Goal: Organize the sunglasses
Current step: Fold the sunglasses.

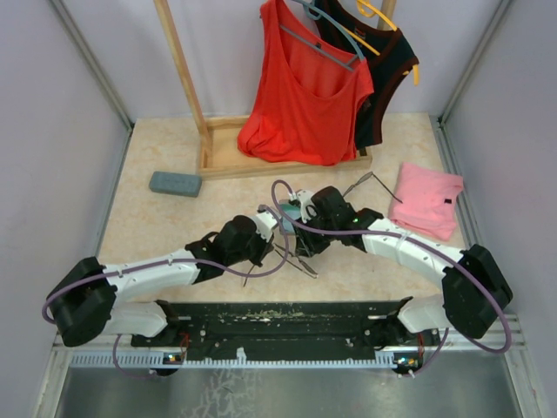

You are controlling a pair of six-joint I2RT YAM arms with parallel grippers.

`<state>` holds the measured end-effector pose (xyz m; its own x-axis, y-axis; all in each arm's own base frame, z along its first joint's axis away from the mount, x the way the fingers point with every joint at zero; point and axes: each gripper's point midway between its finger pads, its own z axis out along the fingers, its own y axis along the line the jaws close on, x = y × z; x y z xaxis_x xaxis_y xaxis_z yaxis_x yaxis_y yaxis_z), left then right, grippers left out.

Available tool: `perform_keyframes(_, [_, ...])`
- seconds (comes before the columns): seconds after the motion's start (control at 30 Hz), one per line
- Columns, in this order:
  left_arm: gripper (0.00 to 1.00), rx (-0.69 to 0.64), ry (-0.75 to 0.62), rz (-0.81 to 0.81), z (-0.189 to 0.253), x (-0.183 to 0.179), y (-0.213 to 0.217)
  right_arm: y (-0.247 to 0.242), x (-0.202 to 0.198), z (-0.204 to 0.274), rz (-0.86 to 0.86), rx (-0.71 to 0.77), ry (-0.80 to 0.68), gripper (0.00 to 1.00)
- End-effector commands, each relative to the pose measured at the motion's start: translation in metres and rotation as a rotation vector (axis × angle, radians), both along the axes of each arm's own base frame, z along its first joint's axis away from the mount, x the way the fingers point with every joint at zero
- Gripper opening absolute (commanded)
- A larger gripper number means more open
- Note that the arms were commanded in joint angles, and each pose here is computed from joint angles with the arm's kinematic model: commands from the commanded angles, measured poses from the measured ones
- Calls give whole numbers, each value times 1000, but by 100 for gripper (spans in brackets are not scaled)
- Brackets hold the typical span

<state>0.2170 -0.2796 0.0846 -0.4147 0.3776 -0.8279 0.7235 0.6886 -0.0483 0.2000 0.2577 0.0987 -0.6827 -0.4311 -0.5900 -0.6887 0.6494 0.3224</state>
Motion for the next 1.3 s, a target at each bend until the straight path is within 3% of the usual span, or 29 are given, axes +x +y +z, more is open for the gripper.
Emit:
perform_keyframes(0.0, [0, -46, -28, -39, 17, 2, -15, 12, 13, 28, 36, 69, -82, 34])
perform_keyframes(0.2, [0, -42, -24, -36, 16, 3, -15, 22, 2, 38, 101, 144, -71, 37])
perform_keyframes(1.27, [0, -46, -23, -19, 19, 5, -16, 15, -13, 23, 68, 162, -8, 38])
